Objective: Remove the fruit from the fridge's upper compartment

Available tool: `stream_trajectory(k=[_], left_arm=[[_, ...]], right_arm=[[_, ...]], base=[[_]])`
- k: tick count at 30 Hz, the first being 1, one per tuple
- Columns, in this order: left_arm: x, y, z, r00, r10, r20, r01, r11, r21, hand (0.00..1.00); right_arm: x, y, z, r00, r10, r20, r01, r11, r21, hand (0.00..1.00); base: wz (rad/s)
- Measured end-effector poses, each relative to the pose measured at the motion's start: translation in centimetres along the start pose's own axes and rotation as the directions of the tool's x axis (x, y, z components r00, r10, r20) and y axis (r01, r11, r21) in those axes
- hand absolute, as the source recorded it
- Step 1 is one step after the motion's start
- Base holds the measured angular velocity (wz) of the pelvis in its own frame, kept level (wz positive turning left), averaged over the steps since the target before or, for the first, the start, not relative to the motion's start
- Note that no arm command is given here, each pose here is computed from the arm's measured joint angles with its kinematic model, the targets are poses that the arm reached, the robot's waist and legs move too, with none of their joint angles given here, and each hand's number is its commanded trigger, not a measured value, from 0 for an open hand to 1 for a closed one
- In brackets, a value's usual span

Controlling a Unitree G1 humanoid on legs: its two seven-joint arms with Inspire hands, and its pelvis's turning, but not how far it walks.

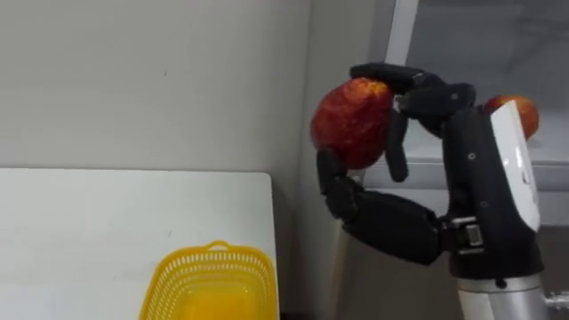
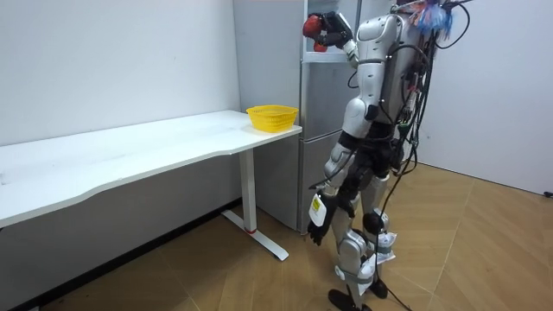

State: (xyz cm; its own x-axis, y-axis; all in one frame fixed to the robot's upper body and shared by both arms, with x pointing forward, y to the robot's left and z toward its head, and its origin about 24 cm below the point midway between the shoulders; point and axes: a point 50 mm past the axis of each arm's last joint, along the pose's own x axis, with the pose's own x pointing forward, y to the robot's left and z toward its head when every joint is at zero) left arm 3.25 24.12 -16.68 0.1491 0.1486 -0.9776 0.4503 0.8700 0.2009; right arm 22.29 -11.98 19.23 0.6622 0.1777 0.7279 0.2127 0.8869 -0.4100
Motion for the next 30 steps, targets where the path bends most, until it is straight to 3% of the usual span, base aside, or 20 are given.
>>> stream_trajectory(k=[10, 15, 30], left_arm=[[0.1, -0.3, -0.1, 0.999, -0.032, -0.015, 0.033, 0.999, 0.017, 0.00], [0.2, 0.1, 1.1, 0.999, -0.043, 0.017, 0.043, 0.999, 0.025, 0.00], [0.1, 0.1, 0.9, 0.998, -0.060, 0.013, 0.060, 0.998, 0.020, 0.00]], right_arm=[[-0.5, 2.0, -0.1, 0.991, 0.130, 0.014, -0.130, 0.991, -0.042, 1.00], [-1.4, 3.7, -1.8, 0.968, 0.244, -0.056, -0.249, 0.961, -0.124, 1.00], [-2.0, 6.0, -5.7, 0.909, 0.365, -0.199, -0.400, 0.899, -0.178, 1.00]], base=[[0.10], [0.09], [0.05]])
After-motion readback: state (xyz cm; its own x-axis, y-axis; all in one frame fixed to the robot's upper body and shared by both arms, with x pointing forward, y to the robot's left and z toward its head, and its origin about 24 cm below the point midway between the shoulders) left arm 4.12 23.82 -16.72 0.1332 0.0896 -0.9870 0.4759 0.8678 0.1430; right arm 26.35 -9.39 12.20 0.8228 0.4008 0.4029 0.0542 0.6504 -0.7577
